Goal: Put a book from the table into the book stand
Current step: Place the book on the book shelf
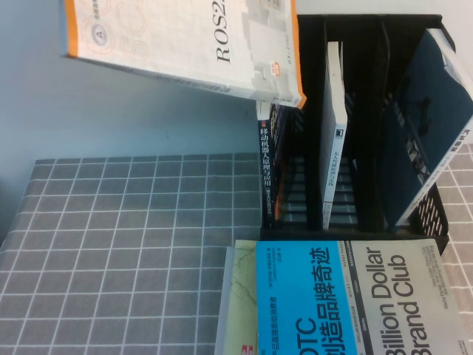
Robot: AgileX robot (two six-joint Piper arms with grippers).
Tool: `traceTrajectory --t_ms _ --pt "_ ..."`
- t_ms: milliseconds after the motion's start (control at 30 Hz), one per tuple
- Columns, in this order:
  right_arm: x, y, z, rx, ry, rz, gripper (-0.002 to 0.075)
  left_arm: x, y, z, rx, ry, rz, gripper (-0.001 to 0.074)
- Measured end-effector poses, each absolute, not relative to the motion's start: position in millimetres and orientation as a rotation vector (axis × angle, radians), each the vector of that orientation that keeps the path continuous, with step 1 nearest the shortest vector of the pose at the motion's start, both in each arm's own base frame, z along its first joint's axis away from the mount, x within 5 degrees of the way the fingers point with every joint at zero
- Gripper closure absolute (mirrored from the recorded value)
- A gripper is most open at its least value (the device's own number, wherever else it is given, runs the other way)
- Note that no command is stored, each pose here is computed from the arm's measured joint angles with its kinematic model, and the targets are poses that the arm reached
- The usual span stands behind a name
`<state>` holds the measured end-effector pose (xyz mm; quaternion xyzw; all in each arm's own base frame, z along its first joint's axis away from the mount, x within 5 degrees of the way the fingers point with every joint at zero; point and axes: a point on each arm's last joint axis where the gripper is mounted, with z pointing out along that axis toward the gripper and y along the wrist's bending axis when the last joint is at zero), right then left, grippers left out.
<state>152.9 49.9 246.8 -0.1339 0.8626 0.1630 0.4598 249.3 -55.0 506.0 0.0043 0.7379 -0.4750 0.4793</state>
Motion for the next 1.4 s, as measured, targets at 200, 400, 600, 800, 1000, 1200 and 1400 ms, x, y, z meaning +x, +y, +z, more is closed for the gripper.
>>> traceTrajectory --t_ms 200,400,600,800,1000,1200,1400 --pt "155.9 50.8 252.7 -0.306 2.066 0.418 0.0729 252.8 -69.6 502.0 0.012 1.824 -1.070 0.0626" --pt "158.1 51.5 259.0 -0.301 2.029 0.425 0.0729 263.3 -102.8 484.6 0.096 1.920 -1.079 0.0626" --pt "158.4 51.8 259.8 -0.288 2.022 0.438 0.0729 286.7 -119.8 463.2 0.106 1.991 -1.068 0.0626" --pt "158.5 51.8 260.0 -0.306 2.015 0.426 0.0729 290.3 -119.6 473.6 0.172 1.991 -1.001 0.0626" --pt "158.8 51.5 260.2 -0.304 2.013 0.422 0.0729 280.3 -115.4 506.3 0.178 1.918 -0.985 0.0626" --pt "159.3 51.1 260.7 -0.285 2.009 0.426 0.0729 297.0 -116.8 485.7 0.103 2.065 -0.909 0.0626" --pt "159.0 51.6 260.6 -0.298 2.009 0.426 0.0729 315.1 -112.8 464.9 0.005 2.164 -0.797 0.0627"
